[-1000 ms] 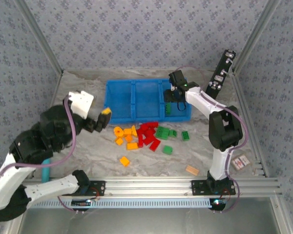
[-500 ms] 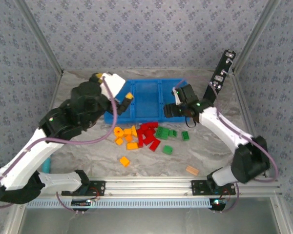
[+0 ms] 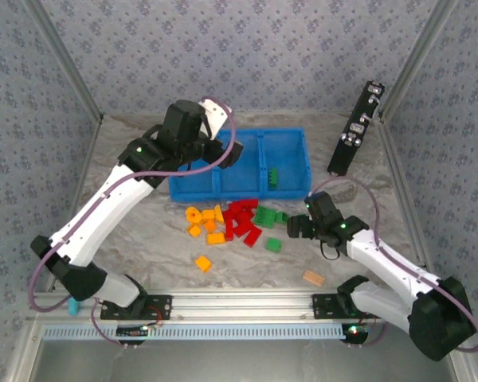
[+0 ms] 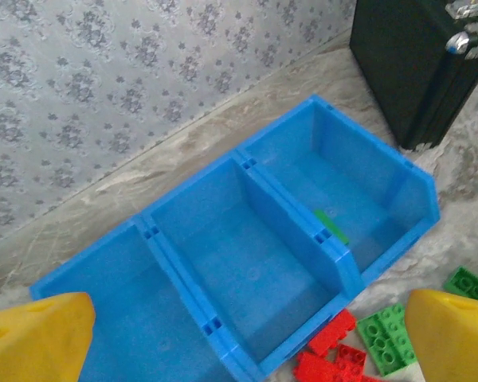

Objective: Sort the legos into containers by color
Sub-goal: Pick up the lego from the middle-right of the table.

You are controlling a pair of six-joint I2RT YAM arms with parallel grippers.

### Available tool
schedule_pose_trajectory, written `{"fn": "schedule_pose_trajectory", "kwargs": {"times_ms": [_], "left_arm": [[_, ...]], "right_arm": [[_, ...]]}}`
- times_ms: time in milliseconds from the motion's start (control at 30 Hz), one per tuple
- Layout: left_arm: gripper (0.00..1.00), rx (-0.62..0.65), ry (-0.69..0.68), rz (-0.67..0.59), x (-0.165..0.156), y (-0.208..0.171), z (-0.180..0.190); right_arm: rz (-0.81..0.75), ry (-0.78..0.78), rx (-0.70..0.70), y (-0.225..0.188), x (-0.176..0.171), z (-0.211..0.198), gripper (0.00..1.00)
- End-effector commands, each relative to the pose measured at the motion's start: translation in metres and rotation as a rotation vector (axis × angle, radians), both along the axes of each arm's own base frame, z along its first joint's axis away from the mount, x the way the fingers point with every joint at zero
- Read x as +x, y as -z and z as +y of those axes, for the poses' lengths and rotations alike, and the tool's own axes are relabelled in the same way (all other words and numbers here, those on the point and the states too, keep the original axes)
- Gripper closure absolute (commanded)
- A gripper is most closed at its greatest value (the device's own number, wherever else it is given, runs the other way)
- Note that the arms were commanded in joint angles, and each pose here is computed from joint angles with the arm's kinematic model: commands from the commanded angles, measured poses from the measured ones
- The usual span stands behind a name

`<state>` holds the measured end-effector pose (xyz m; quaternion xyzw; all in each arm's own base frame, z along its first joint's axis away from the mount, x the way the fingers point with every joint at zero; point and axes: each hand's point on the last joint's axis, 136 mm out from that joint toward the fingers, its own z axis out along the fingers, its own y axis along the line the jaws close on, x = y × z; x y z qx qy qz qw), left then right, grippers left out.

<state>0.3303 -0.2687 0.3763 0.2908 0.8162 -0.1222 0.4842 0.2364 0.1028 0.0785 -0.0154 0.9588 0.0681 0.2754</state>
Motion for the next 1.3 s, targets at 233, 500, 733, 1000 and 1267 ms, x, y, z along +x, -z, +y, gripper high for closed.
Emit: {"fn": "schedule_pose_trajectory", "kwargs": {"times_ms": [233, 500, 733, 1000, 1267], "left_arm": [[0.0, -0.079, -0.005, 0.06, 0.014, -0.005, -0.024], [0.0, -0.079, -0.036, 0.068, 0.012, -0.006, -0.016], [0.0, -0.062, -0.044, 0.083, 0.014, 0.001, -0.016], [0.0, -0.04, -0.042, 0.099, 0.019, 0.006, -0.021], [0.0, -0.021, -0.033, 0.098, 0.023, 0.01, -0.024]], "right_arm": [[0.025, 0.029, -0.027, 0.02, 0.035, 0.002, 0.05], [0.1, 0.042, -0.059, 0.042, 0.048, 0.0, 0.21], [0.132, 0.036, -0.066, 0.05, 0.05, 0.003, 0.43], [0.166, 0.035, -0.089, 0.05, 0.045, 0.002, 0.63], [0.157, 0.022, -0.1, 0.037, 0.055, 0.006, 0.73]]}}
